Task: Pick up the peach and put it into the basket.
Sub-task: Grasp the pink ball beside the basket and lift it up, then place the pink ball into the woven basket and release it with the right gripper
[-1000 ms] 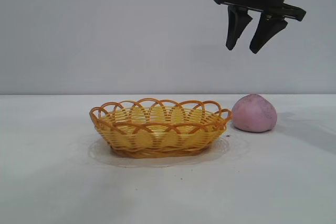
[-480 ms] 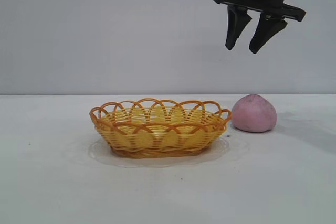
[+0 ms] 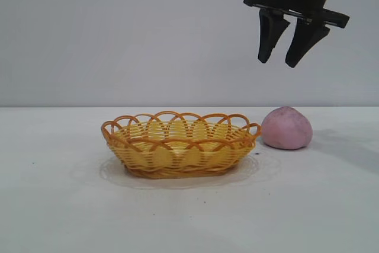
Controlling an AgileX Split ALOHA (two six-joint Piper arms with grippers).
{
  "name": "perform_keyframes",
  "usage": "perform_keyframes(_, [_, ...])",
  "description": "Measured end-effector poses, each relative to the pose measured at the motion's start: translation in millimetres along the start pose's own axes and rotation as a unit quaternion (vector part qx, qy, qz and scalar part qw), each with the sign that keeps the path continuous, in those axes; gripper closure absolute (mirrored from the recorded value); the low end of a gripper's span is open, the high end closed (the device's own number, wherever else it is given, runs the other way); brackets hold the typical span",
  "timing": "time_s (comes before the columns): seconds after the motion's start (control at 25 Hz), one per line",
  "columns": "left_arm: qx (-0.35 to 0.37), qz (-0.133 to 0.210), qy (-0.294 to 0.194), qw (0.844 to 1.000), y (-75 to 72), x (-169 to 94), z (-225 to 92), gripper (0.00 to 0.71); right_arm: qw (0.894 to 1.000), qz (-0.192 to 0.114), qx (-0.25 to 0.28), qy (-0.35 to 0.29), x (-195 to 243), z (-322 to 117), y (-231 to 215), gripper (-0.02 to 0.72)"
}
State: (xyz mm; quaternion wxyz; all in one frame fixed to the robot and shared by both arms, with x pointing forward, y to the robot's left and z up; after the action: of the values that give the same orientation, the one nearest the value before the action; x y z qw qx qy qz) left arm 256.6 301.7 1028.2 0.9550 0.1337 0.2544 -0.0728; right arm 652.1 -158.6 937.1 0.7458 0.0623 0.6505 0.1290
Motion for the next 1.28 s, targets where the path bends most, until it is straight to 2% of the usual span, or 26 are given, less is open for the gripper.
perform_keyframes(0.2, [0.000,0.000,0.000,1.000,0.0,0.0,0.0,0.373,1.000,-0.004,0.005,0.031,18.7,-3.8,-5.0,0.308])
perform_keyframes(0.32, [-0.003,0.004,0.001,1.000,0.2,0.0,-0.1,0.373,0.999,-0.008,0.010,0.050,38.0,-5.3,-9.8,0.428])
perform_keyframes(0.4, [-0.010,0.016,0.004,1.000,0.6,-0.1,-0.2,0.373,0.998,-0.010,0.008,0.057,49.8,-5.9,-13.0,0.573])
perform_keyframes(0.44, [-0.015,0.024,0.006,1.000,1.0,-0.2,-0.4,0.373,0.998,-0.010,0.006,0.056,51.4,-5.1,-13.3,0.622])
perform_keyframes(0.52, [-0.027,0.045,0.012,0.999,1.8,-0.4,-0.7,0.373,0.999,-0.009,0.002,0.047,48.5,-2.3,-12.2,0.644])
perform_keyframes(0.56, [-0.034,0.057,0.015,0.998,2.2,-0.5,-0.9,0.373,0.999,-0.008,-0.001,0.042,43.8,-1.5,-10.9,0.703])
perform_keyframes(0.68, [-0.046,0.075,0.020,0.996,2.9,-0.7,-1.2,0.373,1.000,0.003,-0.018,0.022,19.4,-0.3,-2.9,0.703])
perform_keyframes(0.84, [-0.046,0.076,0.020,0.996,2.9,-0.7,-1.2,0.373,0.997,0.048,-0.053,-0.026,-31.4,-1.2,20.7,0.703])
perform_keyframes(0.96, [-0.046,0.076,0.020,0.996,2.9,-0.7,-1.2,0.373,0.993,0.066,-0.092,-0.035,-53.8,-11.7,46.6,0.703])
perform_keyframes(1.12, [-0.046,0.076,0.019,0.996,2.9,-0.9,-1.3,0.373,0.985,0.083,-0.149,-0.016,-52.1,-32.0,89.4,0.703])
perform_keyframes(1.28, [-0.046,0.076,0.019,0.996,2.9,-0.9,-1.3,0.373,0.978,0.092,-0.187,0.013,-30.9,-48.9,121.9,0.703])
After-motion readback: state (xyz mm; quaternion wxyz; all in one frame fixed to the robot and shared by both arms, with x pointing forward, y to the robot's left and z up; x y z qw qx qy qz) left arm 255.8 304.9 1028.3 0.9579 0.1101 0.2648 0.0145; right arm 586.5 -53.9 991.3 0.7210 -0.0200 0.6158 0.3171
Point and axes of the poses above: a point on each arm's last joint axis where the gripper is mounted, x pointing out along that axis toward the gripper, y along the wrist's bending axis when the last joint is at zero, z = x × y, the point moved 3 cm from there along x, pointing out along that axis toward the gripper, and after that the axes turned 15 degrees about x, right-handed, at the moved point
